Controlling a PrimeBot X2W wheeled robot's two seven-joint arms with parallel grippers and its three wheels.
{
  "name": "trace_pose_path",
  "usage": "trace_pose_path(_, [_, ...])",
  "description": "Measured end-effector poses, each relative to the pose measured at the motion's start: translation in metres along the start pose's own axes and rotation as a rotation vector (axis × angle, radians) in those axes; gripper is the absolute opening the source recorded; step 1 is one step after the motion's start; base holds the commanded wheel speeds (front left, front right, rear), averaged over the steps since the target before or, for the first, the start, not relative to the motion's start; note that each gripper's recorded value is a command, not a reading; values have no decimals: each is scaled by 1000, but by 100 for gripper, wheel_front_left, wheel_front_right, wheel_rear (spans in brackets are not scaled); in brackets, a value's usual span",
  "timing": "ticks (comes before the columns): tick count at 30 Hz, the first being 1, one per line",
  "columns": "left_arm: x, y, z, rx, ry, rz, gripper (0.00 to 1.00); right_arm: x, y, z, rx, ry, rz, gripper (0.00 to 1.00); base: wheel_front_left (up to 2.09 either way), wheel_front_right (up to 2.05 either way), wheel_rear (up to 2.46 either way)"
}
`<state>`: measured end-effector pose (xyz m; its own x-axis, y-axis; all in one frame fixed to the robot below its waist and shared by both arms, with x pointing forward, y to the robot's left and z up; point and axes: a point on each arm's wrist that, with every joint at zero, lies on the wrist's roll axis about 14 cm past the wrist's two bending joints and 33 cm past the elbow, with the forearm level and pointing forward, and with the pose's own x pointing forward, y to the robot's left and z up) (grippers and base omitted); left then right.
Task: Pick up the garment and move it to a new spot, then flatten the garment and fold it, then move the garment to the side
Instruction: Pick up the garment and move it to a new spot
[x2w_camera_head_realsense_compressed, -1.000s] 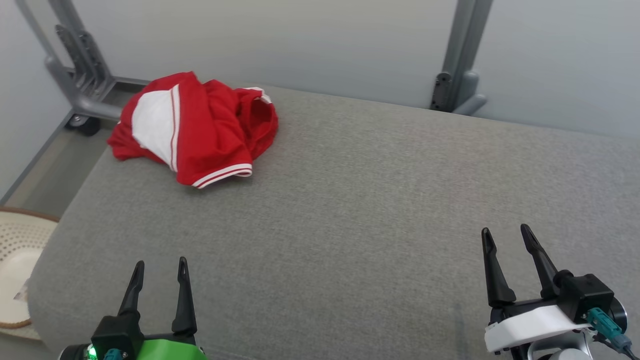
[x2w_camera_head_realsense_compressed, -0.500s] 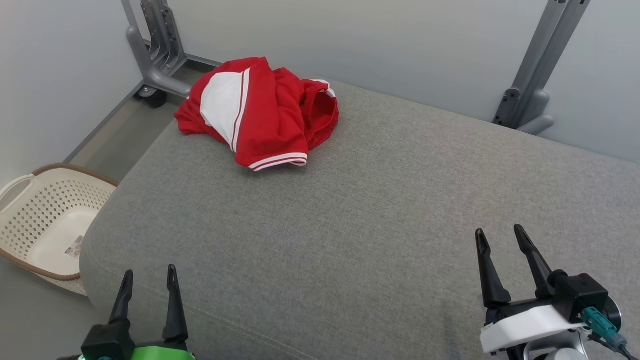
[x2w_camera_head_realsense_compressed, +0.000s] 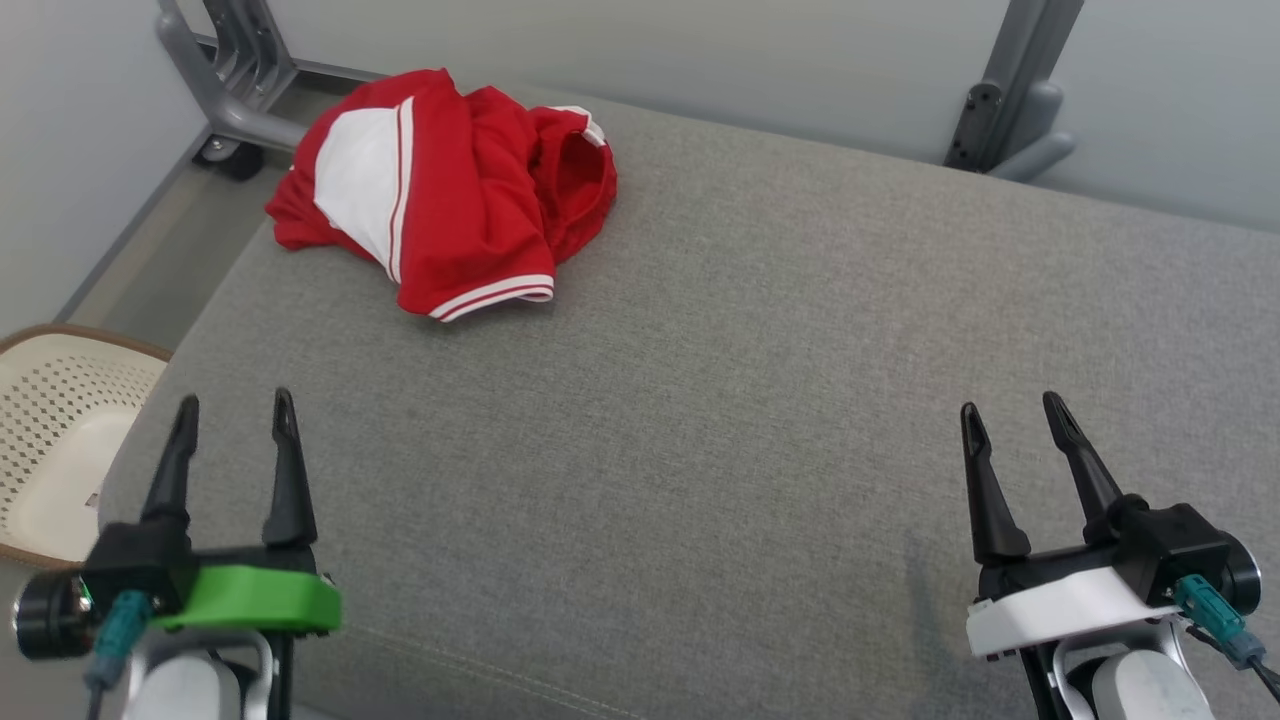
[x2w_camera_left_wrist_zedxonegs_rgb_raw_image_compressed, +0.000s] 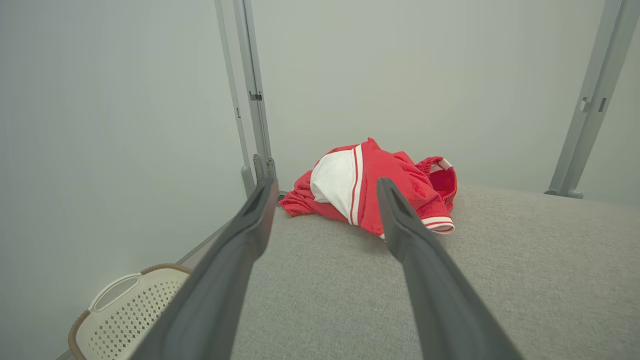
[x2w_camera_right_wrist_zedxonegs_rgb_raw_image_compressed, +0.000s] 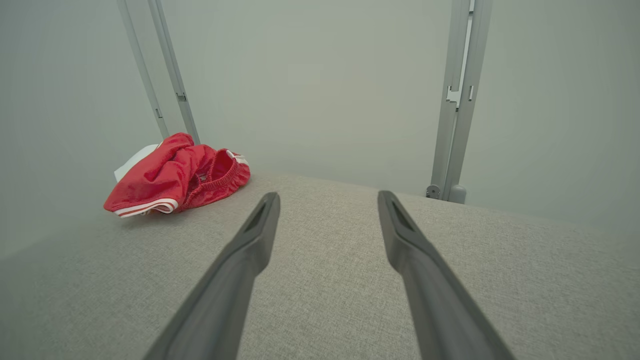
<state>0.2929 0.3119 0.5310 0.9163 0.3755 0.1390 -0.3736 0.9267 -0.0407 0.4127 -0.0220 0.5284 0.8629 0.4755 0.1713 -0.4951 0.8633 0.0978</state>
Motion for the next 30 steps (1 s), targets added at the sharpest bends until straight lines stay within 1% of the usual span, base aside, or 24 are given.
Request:
trace_pose_path(2, [20, -3, 6, 38, -16, -33, 100, 4, -6, -2, -6, -1, -10, 100, 0, 0, 0])
trace_pose_path(6, [61, -10, 6, 71, 6, -86, 100, 11, -18, -8, -24, 0, -31, 100, 0, 0, 0])
trace_pose_path(9, [94, -20, 5, 130, 27, -142, 100, 15, -28, -15, -29, 10, -50, 100, 0, 0, 0])
trace_pose_path(13, [127, -35, -21, 183, 136, -204, 100, 17, -43, -26, -38, 29, -82, 100, 0, 0, 0])
trace_pose_path(17, [153, -54, -51, 210, 240, -257, 100, 8, -63, -40, -60, 67, -131, 100, 0, 0, 0])
trace_pose_path(18, [157, -60, -60, 216, 267, -274, 100, 5, -68, -43, -67, 78, -144, 100, 0, 0, 0])
trace_pose_path(19, [161, -71, -83, 229, 346, -305, 100, -1, -77, -48, -79, 97, -171, 100, 0, 0, 0])
trace_pose_path(20, [160, -77, -94, 238, 387, -323, 100, -5, -82, -50, -85, 107, -183, 100, 0, 0, 0])
trace_pose_path(24, [159, -100, -127, 251, 489, -392, 100, -18, -94, -56, -97, 137, -224, 100, 0, 0, 0])
trace_pose_path(26, [159, -102, -138, 268, 529, -405, 100, -22, -98, -57, -102, 144, -235, 100, 0, 0, 0])
trace_pose_path(30, [160, -95, -156, 302, 599, -400, 100, -27, -102, -60, -107, 157, -250, 100, 0, 0, 0])
